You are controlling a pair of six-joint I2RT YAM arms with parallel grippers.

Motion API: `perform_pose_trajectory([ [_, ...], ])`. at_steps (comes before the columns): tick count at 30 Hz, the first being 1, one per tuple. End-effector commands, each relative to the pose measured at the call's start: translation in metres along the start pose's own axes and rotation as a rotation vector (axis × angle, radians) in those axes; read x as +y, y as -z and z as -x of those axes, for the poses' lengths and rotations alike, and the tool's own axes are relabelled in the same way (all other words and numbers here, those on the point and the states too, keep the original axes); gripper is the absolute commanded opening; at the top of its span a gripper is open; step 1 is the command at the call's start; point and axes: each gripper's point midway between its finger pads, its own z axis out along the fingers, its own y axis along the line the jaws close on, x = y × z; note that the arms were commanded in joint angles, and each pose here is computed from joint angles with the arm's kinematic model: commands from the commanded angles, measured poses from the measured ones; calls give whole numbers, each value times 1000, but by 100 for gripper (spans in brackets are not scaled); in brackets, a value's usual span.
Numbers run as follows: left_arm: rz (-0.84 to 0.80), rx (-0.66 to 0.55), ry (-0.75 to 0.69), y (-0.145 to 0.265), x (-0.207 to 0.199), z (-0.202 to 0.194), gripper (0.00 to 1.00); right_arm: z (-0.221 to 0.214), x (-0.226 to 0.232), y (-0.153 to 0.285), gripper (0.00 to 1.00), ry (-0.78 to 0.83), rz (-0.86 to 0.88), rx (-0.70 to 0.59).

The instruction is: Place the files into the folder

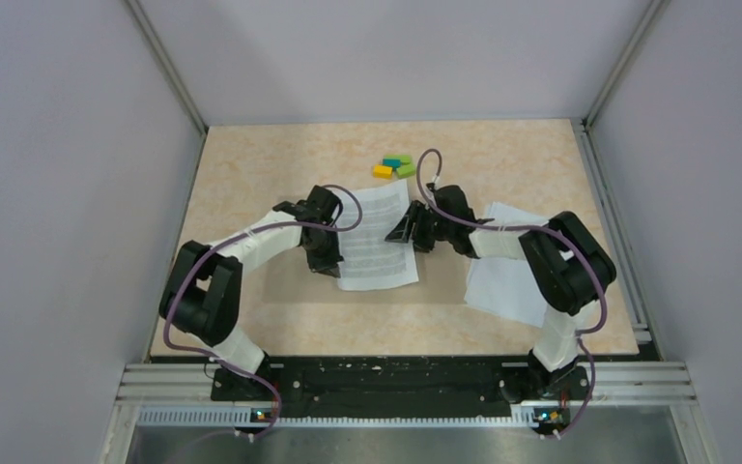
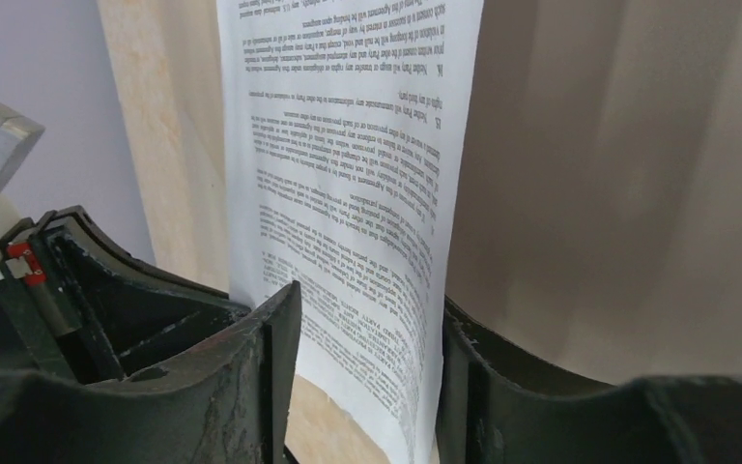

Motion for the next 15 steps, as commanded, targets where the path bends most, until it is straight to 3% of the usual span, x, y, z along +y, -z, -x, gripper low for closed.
perform_pose_trajectory([
  [1,-87,-44,-30,18,-19,9,0,-4,9,-7,45,67,36,12],
  [6,-128,-49,-26,25,-27,11,0,-7,6,-7,16,79,24,13],
  [9,-117,-86,-4,33,-25,17,12,-2,8,-1,1,117,-9,-24],
  [15,-92,-193,106,50,-6,36,46,5,41,19,0,270,41,-140],
])
